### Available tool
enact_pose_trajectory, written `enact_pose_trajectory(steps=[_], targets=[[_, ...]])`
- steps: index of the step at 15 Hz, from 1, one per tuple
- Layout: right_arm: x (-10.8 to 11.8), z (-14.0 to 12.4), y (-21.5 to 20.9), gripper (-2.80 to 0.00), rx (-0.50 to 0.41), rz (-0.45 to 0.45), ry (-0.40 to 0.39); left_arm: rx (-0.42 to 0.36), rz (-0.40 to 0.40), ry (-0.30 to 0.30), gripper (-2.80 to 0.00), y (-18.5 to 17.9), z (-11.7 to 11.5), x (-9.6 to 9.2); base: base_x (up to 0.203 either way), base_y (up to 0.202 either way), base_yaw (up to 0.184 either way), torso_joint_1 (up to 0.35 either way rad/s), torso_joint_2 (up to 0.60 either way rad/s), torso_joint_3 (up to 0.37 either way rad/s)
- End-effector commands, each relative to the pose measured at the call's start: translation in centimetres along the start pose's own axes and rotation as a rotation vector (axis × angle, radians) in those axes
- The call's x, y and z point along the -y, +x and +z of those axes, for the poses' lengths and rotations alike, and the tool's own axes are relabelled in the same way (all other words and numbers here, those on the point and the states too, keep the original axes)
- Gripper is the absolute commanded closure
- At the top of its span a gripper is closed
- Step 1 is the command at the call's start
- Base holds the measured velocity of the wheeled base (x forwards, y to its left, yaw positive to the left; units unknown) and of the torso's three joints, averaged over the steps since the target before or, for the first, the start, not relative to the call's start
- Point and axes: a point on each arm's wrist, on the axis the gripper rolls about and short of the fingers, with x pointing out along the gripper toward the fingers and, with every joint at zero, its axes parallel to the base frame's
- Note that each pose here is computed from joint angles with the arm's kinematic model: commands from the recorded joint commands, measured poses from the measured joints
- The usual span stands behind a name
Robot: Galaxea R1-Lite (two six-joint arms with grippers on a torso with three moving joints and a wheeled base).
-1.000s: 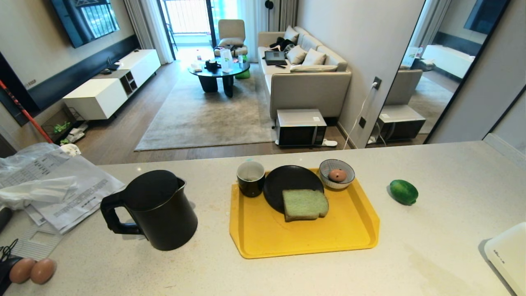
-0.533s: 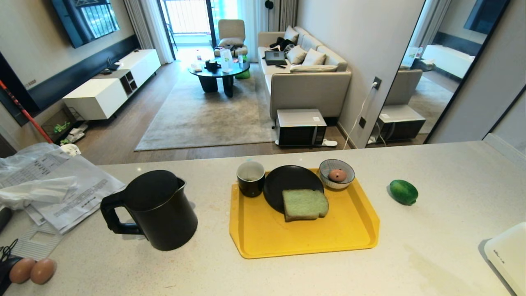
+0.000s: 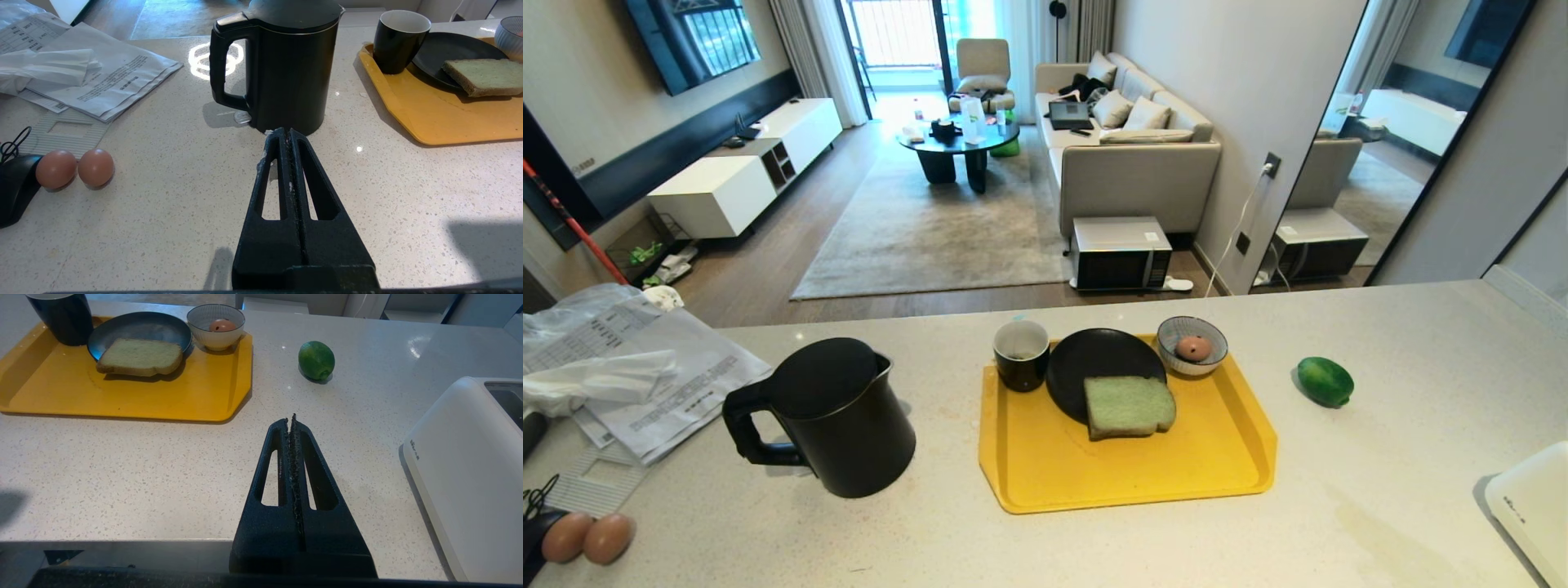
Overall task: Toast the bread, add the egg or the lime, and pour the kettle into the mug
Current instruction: Put the fruit on a plate
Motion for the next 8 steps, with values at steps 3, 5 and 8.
enact_pose_trajectory(steps=[3, 5, 8], targets=[[0.0, 0.01, 0.02, 0.0, -0.001, 0.0, 0.0, -0.002, 0.0, 0.0, 0.0, 0.01, -0.02, 0.0, 0.0, 0.0, 0.0, 0.0, 0.0, 0.0], [0.0, 0.01, 0.02, 0.0, -0.001, 0.0, 0.0, 0.0, 0.0, 0.0, 0.0, 0.0, 0.02, 0.0, 0.0, 0.0, 0.0, 0.0, 0.0, 0.0], [0.0, 0.0, 0.02, 0.0, -0.001, 0.0, 0.0, 0.0, 0.0, 0.0, 0.0, 0.0, 0.02, 0.0, 0.0, 0.0, 0.0, 0.0, 0.0, 0.0]])
